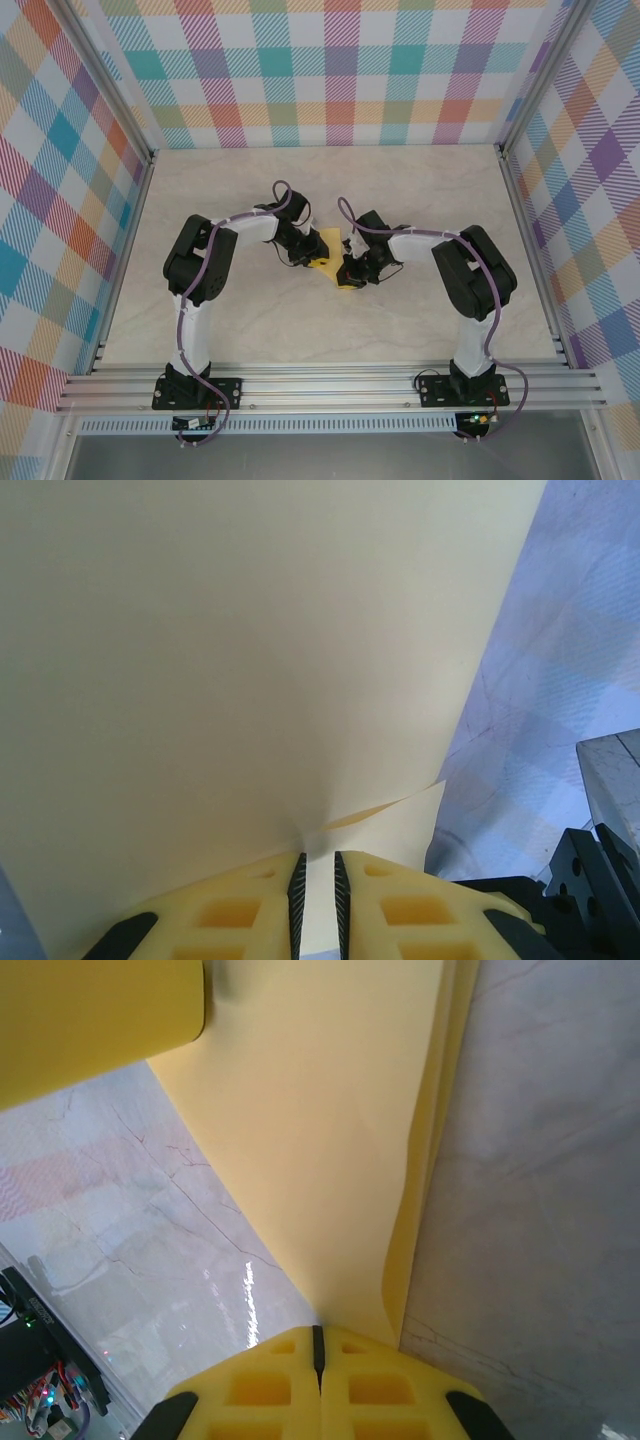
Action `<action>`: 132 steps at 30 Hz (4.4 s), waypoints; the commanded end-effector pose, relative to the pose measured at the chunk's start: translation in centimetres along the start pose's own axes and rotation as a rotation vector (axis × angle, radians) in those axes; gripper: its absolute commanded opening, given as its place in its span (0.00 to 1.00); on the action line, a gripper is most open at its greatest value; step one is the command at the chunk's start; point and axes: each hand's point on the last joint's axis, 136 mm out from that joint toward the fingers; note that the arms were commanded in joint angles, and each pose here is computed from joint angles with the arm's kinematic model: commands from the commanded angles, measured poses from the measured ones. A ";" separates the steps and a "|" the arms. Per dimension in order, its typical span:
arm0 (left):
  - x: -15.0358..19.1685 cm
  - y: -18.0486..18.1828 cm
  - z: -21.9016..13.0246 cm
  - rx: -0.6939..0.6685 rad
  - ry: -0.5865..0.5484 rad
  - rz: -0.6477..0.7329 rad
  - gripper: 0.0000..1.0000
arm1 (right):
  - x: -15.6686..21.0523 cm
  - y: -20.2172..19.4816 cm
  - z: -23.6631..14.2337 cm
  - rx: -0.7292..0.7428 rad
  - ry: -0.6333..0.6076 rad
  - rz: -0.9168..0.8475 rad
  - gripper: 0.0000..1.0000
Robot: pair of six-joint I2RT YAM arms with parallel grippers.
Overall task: Fold a paper plane with a square sheet of paper (fold left side to right side)
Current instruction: Third fold the triangle at the center of the table.
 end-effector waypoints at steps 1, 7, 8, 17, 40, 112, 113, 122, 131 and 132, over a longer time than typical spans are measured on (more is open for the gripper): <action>0.3 -0.3 -1.7 -0.053 -0.026 0.018 0.19 | 3.9 -5.1 1.1 0.165 0.117 0.148 0.00; 2.1 -1.9 -4.0 -0.031 -0.067 0.042 0.19 | 3.5 -5.4 1.5 0.168 0.108 0.154 0.00; 2.5 -2.3 -4.0 -0.022 -0.063 0.049 0.19 | 3.5 -5.4 1.5 0.168 0.110 0.155 0.00; 4.9 -3.4 -0.1 -0.004 0.022 0.052 0.12 | 3.3 -5.4 1.6 0.165 0.109 0.154 0.00; 3.8 2.2 2.9 -0.151 0.044 0.023 0.09 | 3.8 -5.9 1.5 0.190 0.122 0.163 0.00; 0.1 -0.2 -3.2 0.112 -0.133 0.047 0.49 | -3.8 0.1 -3.3 0.136 -0.150 -0.108 0.28; 0.2 -0.3 -2.9 0.112 -0.129 0.047 0.49 | -3.8 0.1 -3.4 0.137 -0.151 -0.108 0.28; -0.2 -1.1 -2.6 0.103 -0.128 0.059 0.35 | -3.9 -0.2 -3.7 0.165 -0.168 -0.117 0.30; -0.1 -1.6 -3.4 0.092 -0.135 0.065 0.25 | -4.0 0.8 -8.6 0.247 -0.332 -0.222 0.43; -0.1 -1.5 -3.4 0.091 -0.134 0.062 0.25 | -3.8 1.1 -9.0 0.259 -0.350 -0.244 0.43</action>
Point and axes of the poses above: each hand's point on the last joint's axis, 136 mm out from that joint toward the fingers, its own z axis out along the fingers, its own y axis along the line the jaws close on, x = y × z, and after that the axes turned 3 degrees about z, right-handed
